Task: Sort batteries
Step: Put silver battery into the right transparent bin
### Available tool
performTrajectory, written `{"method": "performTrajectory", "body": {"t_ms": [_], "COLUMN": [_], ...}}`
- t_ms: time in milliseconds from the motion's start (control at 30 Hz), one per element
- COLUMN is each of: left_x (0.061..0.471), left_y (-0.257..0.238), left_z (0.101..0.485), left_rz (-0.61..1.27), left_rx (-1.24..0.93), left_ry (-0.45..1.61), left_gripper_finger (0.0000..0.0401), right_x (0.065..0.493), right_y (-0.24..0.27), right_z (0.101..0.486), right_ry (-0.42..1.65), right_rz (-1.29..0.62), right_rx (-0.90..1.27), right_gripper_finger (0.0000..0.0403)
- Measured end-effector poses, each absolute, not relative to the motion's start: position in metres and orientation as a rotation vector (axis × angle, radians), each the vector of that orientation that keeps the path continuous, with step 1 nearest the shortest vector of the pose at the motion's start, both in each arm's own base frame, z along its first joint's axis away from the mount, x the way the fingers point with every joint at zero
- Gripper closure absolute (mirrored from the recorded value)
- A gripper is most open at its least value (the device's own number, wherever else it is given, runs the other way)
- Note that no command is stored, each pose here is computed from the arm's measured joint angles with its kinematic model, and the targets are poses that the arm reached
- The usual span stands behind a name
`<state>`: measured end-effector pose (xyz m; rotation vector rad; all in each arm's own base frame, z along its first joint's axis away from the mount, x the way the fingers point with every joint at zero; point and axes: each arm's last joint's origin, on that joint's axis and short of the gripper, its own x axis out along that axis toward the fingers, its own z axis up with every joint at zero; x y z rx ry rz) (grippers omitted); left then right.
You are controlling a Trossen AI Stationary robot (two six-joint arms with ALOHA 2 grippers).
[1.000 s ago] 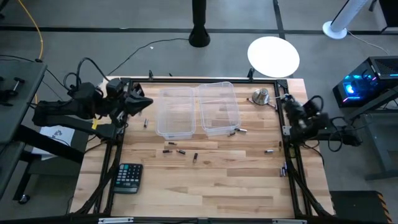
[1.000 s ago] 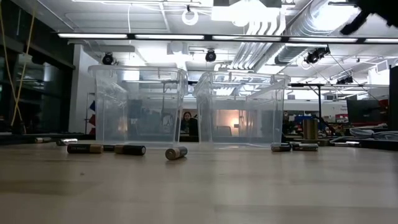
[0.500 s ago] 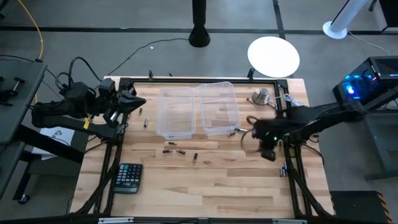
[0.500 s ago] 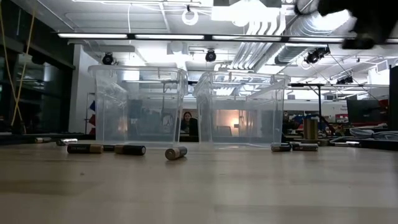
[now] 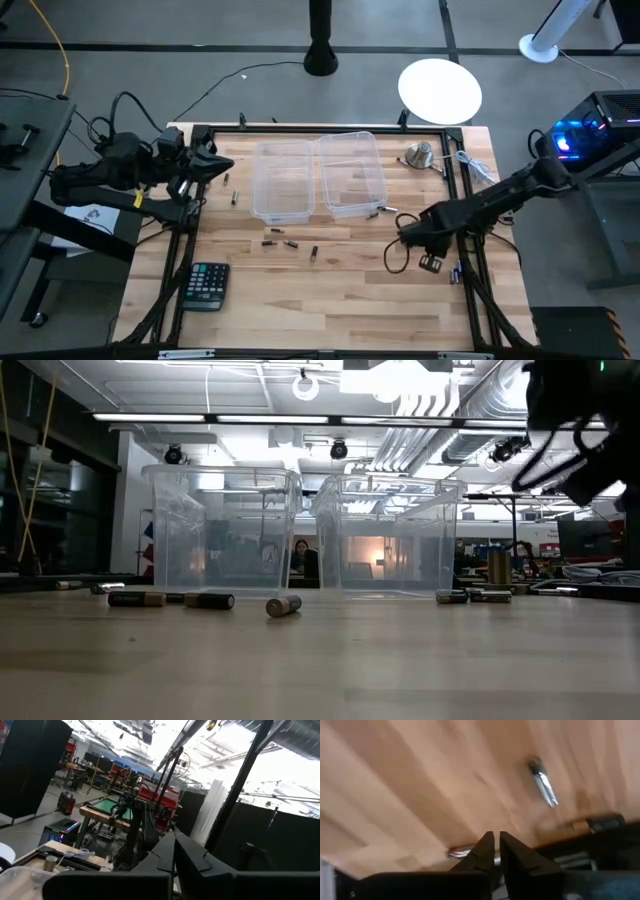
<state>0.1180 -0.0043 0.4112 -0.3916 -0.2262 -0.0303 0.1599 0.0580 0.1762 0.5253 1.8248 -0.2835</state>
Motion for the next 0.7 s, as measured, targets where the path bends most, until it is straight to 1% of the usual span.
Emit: {"method": "performTrajectory", "body": {"t_ms": [67, 200, 300, 367, 433, 500, 700], "left_x": [0.118, 0.118, 0.118, 0.118, 0.118, 0.118, 0.118], "left_y": [-0.004, -0.004, -0.004, -0.004, -0.004, -0.004, -0.004], "left_z": [0.411, 0.411, 0.411, 0.411, 0.411, 0.411, 0.411], "left_rz": [-0.031, -0.029, -0.028, -0.028, -0.028, -0.028, -0.027], "left_rx": [-0.392, -0.377, -0.375, -0.375, -0.375, -0.375, -0.375], "left_ry": [-0.226, -0.227, -0.227, -0.227, -0.227, -0.228, -0.227], "left_gripper_finger": [0.0401, 0.0401, 0.0401, 0.0401, 0.0401, 0.0401, 0.0401], "right_x": [0.157, 0.155, 0.157, 0.155, 0.153, 0.153, 0.153], "right_y": [0.053, 0.048, 0.048, 0.047, 0.046, 0.046, 0.047], "right_z": [0.170, 0.160, 0.153, 0.149, 0.144, 0.138, 0.123], "right_ry": [1.811, 1.766, 1.721, 1.726, 1.744, 1.757, 1.775], "right_rz": [-0.357, -0.443, -0.437, -0.452, -0.477, -0.483, -0.475], "right_rx": [0.515, 0.514, 0.525, 0.513, 0.495, 0.488, 0.498], "right_gripper_finger": [0.0347, 0.0287, 0.0245, 0.0225, 0.0214, 0.0211, 0.0222]}}
